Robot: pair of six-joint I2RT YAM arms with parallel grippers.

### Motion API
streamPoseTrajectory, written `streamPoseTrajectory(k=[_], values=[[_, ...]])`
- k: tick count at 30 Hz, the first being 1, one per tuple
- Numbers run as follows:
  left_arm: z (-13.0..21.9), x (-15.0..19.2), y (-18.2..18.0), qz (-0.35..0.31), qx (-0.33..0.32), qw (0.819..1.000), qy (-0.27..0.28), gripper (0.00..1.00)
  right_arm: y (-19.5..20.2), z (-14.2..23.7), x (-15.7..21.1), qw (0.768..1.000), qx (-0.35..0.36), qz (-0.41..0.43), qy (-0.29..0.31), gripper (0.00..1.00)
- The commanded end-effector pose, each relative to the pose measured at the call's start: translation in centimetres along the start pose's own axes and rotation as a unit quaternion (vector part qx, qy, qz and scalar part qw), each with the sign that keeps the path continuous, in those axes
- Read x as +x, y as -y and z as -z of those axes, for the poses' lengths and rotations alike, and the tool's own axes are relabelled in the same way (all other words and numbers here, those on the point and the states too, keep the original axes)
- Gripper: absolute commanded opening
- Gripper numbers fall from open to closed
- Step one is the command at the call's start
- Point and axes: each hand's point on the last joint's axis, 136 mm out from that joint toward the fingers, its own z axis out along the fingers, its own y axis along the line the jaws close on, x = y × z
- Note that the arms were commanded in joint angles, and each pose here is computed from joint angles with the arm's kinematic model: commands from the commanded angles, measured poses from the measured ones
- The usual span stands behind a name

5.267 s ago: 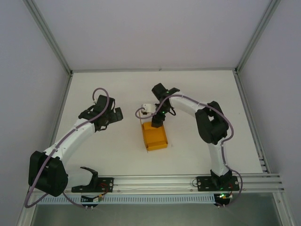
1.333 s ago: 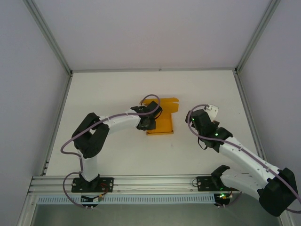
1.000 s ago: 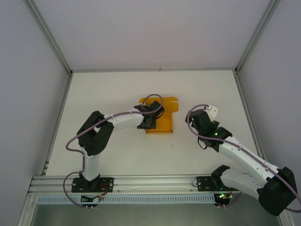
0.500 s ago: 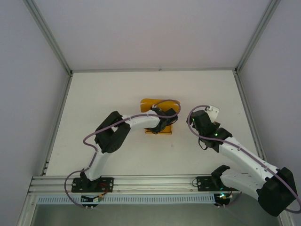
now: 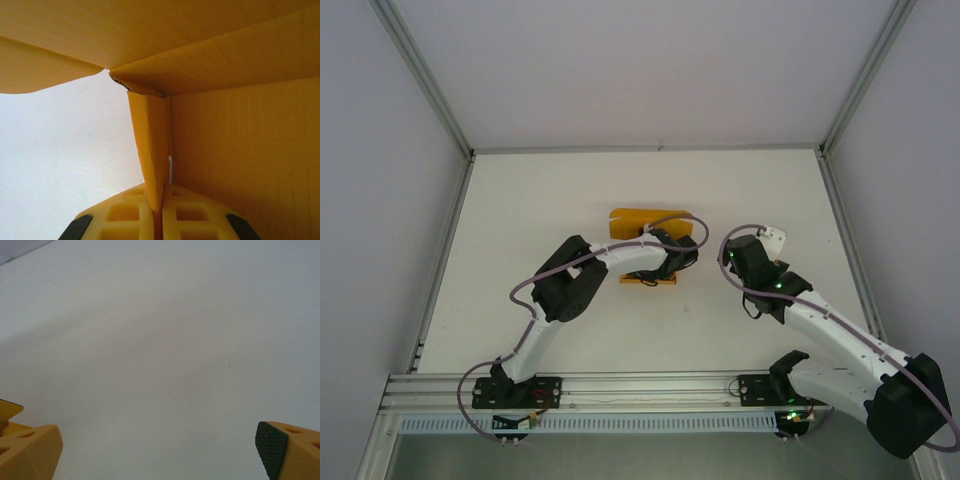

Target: Assemble paper box

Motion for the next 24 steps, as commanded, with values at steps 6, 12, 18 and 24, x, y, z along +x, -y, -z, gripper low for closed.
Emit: streamPoseTrajectory(k=[6, 12, 18, 24], values=[[2.1, 0.3, 0.0, 0.010, 0.068, 0.998, -0.015, 0.15, -0.7, -0.1, 0.1, 1.000, -0.016, -0.004, -0.011, 1.00], [5.2, -1.7, -0.8, 0.044, 0.131, 0.990, 0.025, 0.32, -0.8, 0.2, 0.5, 0.999, -0.026, 0.007, -0.026, 1.00], [7.2, -2.3, -3.0, 0.056, 0.143, 0.986, 0.057, 0.52, -3.2, 0.6, 0.2, 0.995, -0.086, 0.053, -0.027, 1.00], [9.9, -3.3, -7.1, 0.058, 0.180, 0.975, 0.120, 1.00, -8.8, 1.9, -1.0, 0.956, -0.212, 0.203, -0.008, 1.00]])
